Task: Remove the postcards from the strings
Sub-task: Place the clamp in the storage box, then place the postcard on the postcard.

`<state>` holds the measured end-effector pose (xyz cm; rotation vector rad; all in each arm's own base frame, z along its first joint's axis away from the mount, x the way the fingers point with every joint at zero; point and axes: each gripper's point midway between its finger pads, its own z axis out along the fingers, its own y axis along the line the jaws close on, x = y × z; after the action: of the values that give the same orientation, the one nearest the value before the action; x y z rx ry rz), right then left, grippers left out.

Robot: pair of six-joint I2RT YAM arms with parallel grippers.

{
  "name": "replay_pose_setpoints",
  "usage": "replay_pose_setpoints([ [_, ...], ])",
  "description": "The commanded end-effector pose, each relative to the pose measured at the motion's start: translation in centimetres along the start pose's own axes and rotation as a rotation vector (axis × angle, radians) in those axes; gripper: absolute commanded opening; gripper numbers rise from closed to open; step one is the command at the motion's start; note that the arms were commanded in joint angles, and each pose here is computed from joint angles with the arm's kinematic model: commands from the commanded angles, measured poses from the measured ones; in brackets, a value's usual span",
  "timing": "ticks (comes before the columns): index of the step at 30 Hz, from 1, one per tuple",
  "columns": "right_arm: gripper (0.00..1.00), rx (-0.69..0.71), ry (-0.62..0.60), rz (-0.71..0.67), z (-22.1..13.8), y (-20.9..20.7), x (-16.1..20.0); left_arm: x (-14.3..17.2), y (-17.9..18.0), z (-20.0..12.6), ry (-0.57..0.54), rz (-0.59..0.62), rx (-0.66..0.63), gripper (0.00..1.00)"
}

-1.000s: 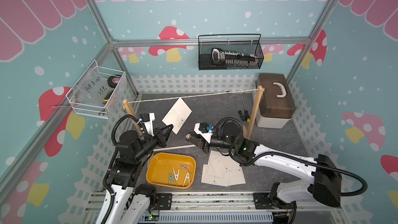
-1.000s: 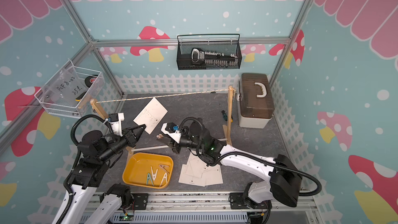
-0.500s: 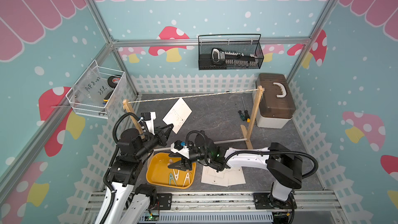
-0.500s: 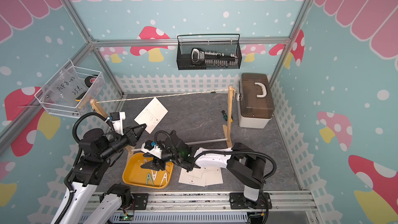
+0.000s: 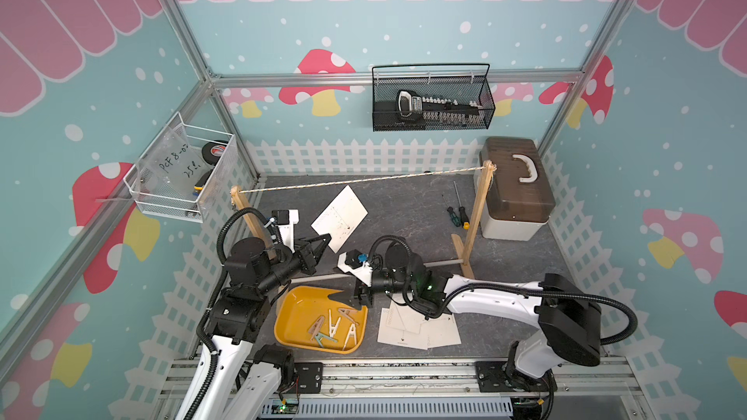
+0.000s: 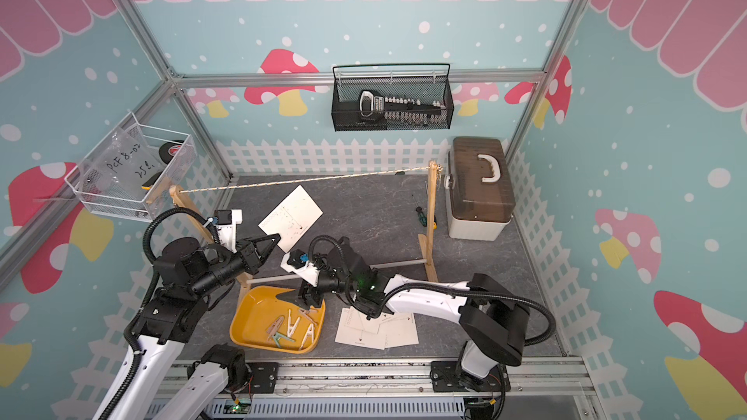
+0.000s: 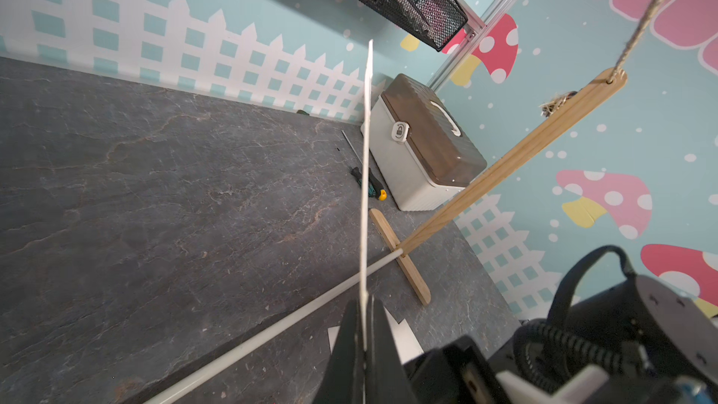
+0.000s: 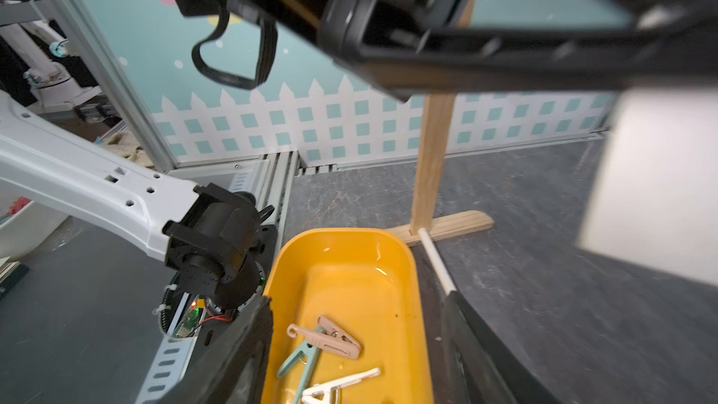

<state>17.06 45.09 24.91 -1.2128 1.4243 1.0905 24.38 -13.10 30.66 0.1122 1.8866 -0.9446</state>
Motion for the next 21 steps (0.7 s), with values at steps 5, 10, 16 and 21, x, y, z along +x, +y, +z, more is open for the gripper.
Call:
replay_pose_setpoints([
  [5, 0.67, 0.387, -0.139, 0.043, -8.7, -6.2, -3.1, 1.6, -2.7, 2.0, 0.124, 0.067, 0.097, 0.0],
  [10, 0.65, 0.699, -0.206, -0.002, -16.4, -8.6, -5.2, 5.3, -4.3, 4.4, 0.292, 0.07, 0.139, 0.0],
  [16, 0.65, 1.073, -0.21, -0.056, -24.4, -11.6, -6.1, 12.4, -7.4, 6.6, 0.564, 0.043, 0.217, 0.0],
  [21, 0.65, 1.152, -0.254, -0.052, -27.4, -12.1, -6.5, 18.5, -9.5, 7.3, 0.791, -0.028, 0.256, 0.0],
])
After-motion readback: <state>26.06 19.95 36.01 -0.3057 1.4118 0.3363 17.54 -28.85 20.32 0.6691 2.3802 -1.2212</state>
